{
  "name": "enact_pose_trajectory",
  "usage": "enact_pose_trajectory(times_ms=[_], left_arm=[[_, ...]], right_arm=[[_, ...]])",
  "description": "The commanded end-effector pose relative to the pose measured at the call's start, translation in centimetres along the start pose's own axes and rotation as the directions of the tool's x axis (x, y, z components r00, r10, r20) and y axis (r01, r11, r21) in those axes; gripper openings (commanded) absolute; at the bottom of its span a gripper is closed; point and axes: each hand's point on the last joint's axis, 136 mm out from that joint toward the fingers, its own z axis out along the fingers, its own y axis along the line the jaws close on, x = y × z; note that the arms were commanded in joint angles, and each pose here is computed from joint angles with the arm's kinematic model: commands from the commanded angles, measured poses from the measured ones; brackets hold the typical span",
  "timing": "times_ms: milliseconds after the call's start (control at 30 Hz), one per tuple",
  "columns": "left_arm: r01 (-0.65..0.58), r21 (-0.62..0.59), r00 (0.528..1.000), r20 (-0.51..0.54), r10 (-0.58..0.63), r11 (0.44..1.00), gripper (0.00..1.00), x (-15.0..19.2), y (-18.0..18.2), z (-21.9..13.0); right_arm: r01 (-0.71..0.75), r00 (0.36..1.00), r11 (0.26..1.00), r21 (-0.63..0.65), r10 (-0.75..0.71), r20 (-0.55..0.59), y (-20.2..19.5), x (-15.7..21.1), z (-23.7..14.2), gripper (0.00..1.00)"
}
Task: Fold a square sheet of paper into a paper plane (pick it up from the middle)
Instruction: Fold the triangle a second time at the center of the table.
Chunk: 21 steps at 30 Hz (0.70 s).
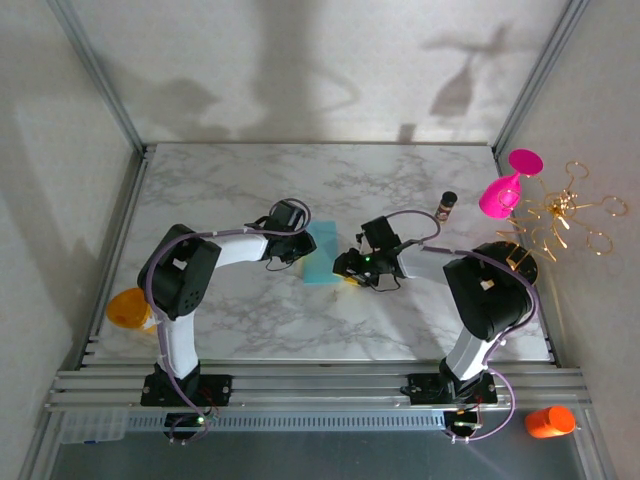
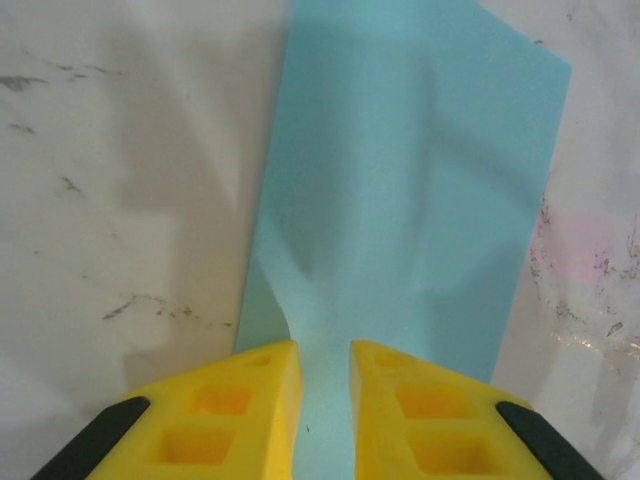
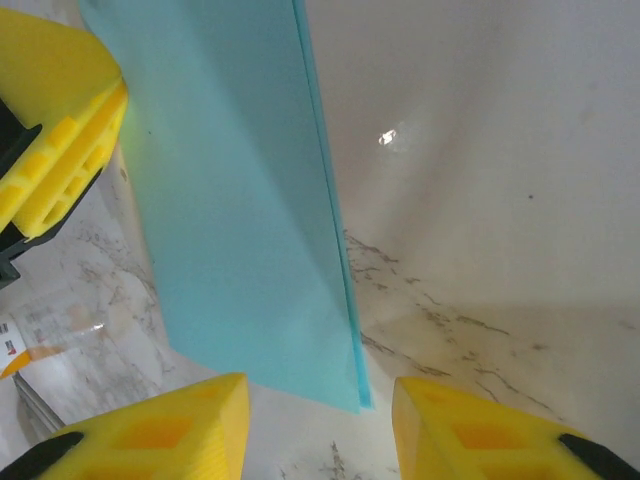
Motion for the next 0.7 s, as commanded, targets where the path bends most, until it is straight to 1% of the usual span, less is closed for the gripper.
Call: enact_pose_trajectory(times_ms=[0,100,300,467,667], left_arm=[[0.038,-0.125,0.998,-0.053,-0.045,0.991,0.22,1.7,3.7,1.3],[0.043,-0.125,0.997,-0.055,-0.05,0.991,0.22,1.8,3.8,1.4],[0.053,-0.131,0.996,-0.058,-0.061,0.99,0.22,2.0,4.2,1.5],[0.051,-0.132,0.996,-0.065,-0.06,0.99,0.22,2.2,4.3,1.6],[0.041,-0.127,0.996,-0.07,-0.05,0.991,0.22,2.2,4.1,1.5]], right_arm=[[0.005,1.0,1.0,-0.018,-0.005,-0.021,1.0,0.2,0.4,0.42],[0.011,0.999,1.0,0.003,-0.011,-0.032,0.7,0.5,0.6,0.4],[0.01,0.999,1.0,0.016,-0.009,-0.05,0.4,1.1,1.0,0.39],[0.022,0.999,0.999,-0.026,-0.023,-0.039,1.4,0.8,1.0,0.38],[0.025,1.0,0.997,-0.067,-0.025,0.004,2.5,0.1,0.4,0.35]])
